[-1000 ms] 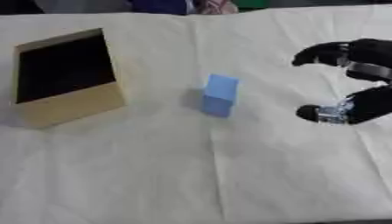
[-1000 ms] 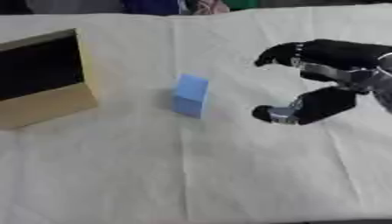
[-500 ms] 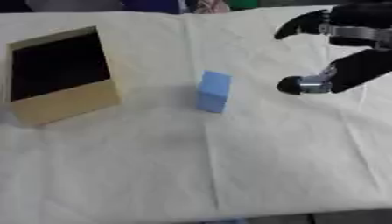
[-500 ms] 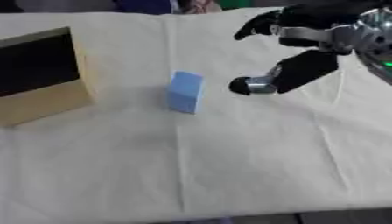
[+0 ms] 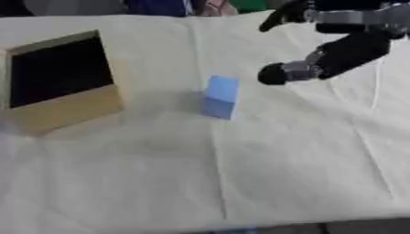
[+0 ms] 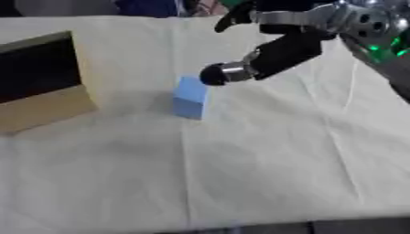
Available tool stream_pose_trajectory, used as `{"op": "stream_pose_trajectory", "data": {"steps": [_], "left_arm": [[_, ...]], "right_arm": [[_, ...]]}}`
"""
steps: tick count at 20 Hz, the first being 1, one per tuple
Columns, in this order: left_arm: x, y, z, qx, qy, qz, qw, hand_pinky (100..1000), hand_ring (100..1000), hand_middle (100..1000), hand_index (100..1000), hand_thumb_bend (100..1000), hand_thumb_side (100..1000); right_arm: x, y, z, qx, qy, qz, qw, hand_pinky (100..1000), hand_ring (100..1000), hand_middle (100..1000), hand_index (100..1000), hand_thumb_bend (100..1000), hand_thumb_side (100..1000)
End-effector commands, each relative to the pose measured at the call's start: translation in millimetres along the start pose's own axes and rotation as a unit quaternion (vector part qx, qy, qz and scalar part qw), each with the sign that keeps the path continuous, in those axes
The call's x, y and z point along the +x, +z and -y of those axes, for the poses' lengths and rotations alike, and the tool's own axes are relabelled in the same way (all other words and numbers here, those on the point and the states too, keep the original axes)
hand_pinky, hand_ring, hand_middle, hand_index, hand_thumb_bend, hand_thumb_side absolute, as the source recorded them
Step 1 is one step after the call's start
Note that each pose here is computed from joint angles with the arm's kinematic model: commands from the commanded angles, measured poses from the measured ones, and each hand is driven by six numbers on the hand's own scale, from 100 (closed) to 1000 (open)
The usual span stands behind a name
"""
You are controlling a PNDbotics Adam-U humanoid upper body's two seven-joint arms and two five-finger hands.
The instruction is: Pick up objects on the table and place them in the box.
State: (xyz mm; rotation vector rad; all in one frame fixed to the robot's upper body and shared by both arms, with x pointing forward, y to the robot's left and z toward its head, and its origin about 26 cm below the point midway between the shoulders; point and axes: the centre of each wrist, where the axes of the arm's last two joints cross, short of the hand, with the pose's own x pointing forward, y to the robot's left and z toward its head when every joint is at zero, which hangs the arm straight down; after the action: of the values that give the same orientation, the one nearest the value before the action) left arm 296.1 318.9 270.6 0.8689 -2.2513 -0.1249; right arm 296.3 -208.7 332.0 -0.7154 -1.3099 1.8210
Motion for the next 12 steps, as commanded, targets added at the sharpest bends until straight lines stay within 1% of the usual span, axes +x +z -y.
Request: {"op": "stream_pose_trajectory", "data": {"steps": [1,5,8,12], "left_arm": [[8,-6,-5.4,0.002,-0.005,0.014,1.000,926,942,800,918,377,842],[9,-6,-4.5,0.002,-0.001,0.014,1.000,925,941,796,914,376,840],[9,-6,-3.8,0.001,0.001,0.013,1.000,925,940,792,908,375,839],[9,-6,-3.6,0.002,0.002,0.013,1.000,924,939,786,904,373,838]], "right_arm": [[2,-1,8.7,0.010,-0.010,-0.009,1.000,953,1000,949,1000,534,956],[-1,-15,14.1,0.017,-0.032,-0.006,0.999,938,1000,943,1000,512,945],[-10,-28,15.8,0.019,-0.056,-0.020,0.998,936,1000,939,1000,505,939],[-20,-43,13.1,0.028,-0.071,-0.028,0.997,942,1000,940,1000,481,881]]}}
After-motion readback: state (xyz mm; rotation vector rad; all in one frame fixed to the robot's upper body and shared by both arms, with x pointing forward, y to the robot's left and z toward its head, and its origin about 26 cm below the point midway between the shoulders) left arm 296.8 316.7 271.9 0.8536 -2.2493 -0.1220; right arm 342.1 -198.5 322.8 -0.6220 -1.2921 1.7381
